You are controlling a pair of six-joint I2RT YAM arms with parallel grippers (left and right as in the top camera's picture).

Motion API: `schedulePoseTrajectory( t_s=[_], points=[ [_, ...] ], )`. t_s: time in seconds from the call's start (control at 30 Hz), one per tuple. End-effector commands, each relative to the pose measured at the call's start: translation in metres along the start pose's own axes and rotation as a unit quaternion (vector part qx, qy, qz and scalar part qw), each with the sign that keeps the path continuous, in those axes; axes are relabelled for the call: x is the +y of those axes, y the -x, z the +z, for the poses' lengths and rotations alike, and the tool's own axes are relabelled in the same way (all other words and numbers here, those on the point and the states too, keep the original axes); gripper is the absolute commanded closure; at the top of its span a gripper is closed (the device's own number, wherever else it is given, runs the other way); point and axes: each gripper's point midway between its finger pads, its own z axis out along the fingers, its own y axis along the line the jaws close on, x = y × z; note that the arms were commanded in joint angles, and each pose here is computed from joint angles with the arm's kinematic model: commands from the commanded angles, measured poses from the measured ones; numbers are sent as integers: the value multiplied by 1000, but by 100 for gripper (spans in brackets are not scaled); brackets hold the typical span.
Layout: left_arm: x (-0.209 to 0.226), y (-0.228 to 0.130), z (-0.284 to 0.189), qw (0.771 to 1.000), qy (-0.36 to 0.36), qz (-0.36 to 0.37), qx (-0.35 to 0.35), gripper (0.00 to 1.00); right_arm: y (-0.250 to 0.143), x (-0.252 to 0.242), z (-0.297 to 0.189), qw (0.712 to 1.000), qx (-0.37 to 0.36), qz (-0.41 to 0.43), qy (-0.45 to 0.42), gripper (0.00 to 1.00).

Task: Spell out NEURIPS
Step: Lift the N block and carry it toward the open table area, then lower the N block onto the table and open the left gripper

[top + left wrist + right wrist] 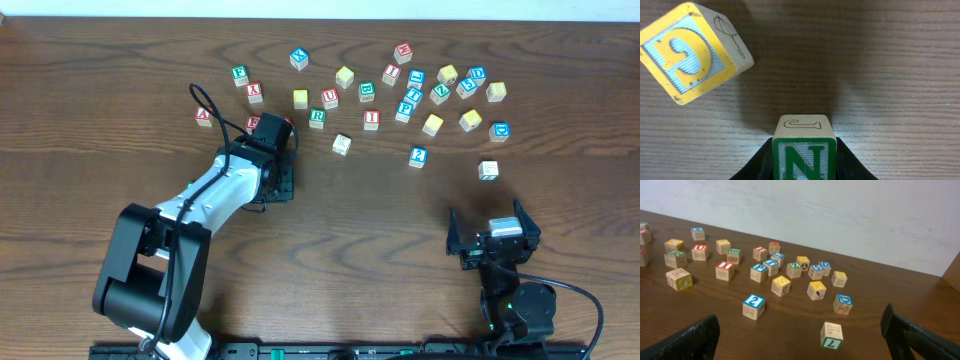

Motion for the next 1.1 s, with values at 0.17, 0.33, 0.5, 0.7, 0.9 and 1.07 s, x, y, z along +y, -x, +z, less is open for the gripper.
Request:
schedulePoseTrajectory(
  t_s=[0.17,0.33,0.5,0.7,0.9,1.07],
  points=[
    [4,-5,4,1000,10,-7,7,91,-1,-2,0,1000,1,-3,-4,1],
    [4,-6,4,1000,11,-7,10,84,-1,-2,0,1000,1,-3,-4,1],
    [5,-8,5,1000,13,-7,14,92,-1,-2,0,1000,1,-3,-4,1],
    [6,-9,7,1000,14,-7,17,92,-1,-2,0,1000,1,-3,-4,1],
    [10,-9,11,999,28,-7,18,92,-1,-2,0,1000,1,-3,-4,1],
    [11,-11,14,999,30,-6,22,92,-1,-2,0,1000,1,-3,-4,1]
  ],
)
